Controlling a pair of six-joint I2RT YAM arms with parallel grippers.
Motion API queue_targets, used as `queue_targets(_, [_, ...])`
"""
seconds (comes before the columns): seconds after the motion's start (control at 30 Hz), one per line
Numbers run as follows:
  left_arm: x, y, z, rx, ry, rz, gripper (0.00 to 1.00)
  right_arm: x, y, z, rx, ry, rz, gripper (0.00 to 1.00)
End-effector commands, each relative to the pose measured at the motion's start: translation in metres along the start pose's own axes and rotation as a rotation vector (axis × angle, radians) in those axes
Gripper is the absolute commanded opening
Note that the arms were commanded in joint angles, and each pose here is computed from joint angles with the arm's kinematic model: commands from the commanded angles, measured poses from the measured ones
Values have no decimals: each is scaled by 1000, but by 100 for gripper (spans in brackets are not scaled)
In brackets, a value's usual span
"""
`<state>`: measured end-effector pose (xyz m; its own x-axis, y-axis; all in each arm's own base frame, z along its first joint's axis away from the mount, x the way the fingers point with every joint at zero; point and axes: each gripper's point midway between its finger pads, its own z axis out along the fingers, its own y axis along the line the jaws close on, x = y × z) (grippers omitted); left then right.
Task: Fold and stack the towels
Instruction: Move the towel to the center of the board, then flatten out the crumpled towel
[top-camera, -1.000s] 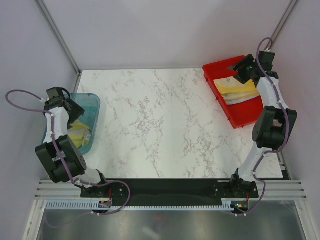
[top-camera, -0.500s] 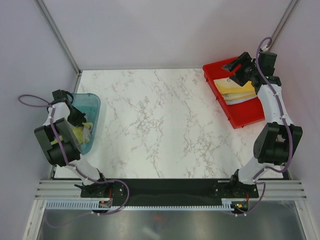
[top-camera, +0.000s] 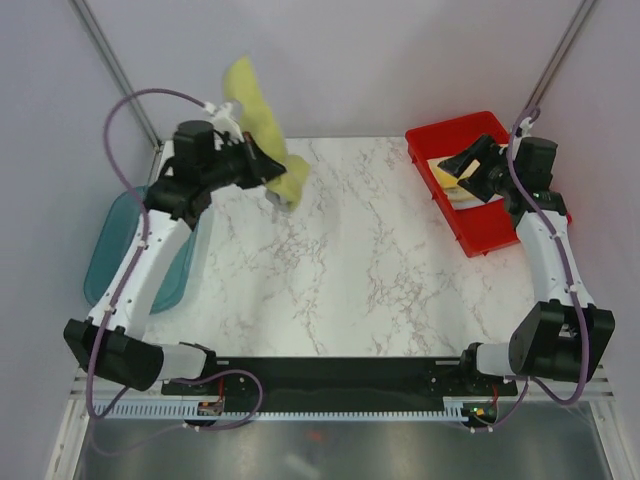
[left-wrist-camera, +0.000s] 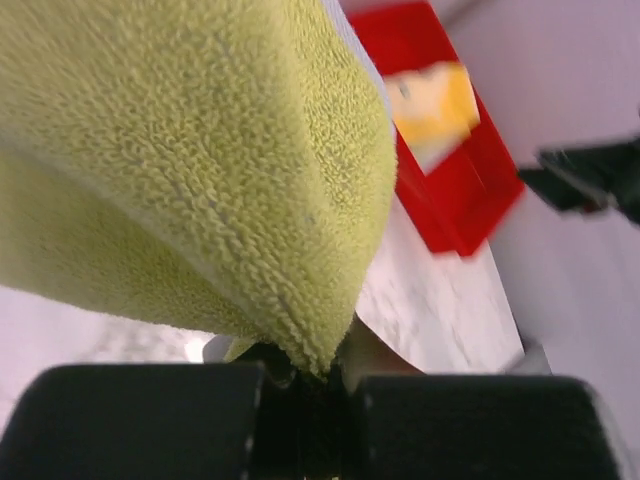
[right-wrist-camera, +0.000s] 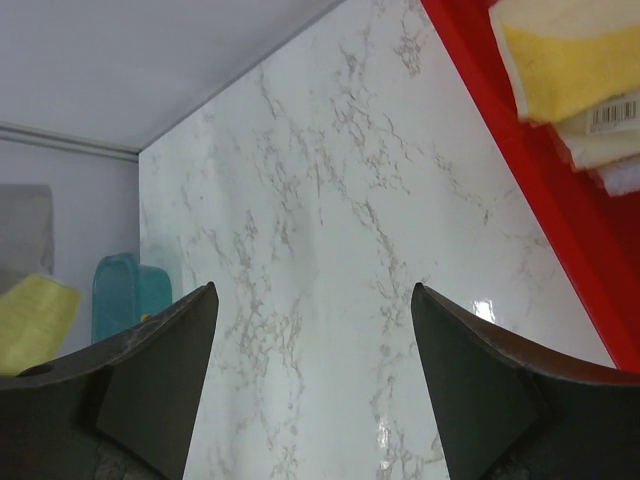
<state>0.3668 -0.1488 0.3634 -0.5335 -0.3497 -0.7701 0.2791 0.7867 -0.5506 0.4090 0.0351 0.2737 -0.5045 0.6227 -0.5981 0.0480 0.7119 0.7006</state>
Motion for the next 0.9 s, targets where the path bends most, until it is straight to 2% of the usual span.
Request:
queue_targets(0.0, [107,-39,35,226,292,-66,5,19,-13,1,20,31,-34,86])
queue_targets(0.03, [128,-66,39,332,318,-41,9,27,-19,0,33,47,-41,85])
queue_targets(0.07, [147,-68,43,347,360,-49,13,36,-20,2,40,65,-49,85])
queue_targets(0.17, [218,-39,63,273,510,-85,32,58,-33,3,107,102,-72,87])
queue_targets(0.23, [238,-19,70,207,557,-94,36,73,-41,5,152,122,-112,87])
queue_targets(0.27, [244,-10,68,170,578,-71,42,85,-40,7,162,150,-169,87])
queue_targets(0.4, [232,23,65,-31,525,5,60,120,-53,18,208,224,-211,85])
queue_targets(0.5, [231,46,60,-162,518,39,65,146,-43,36,170,264,-242,81])
queue_targets(0.67, [240,73,64,-273,519,54,68,186,-13,73,140,338,-337,79])
queue_targets(0.87, [203,126,93,-424,425,-28,65,194,-17,153,155,378,-395,69])
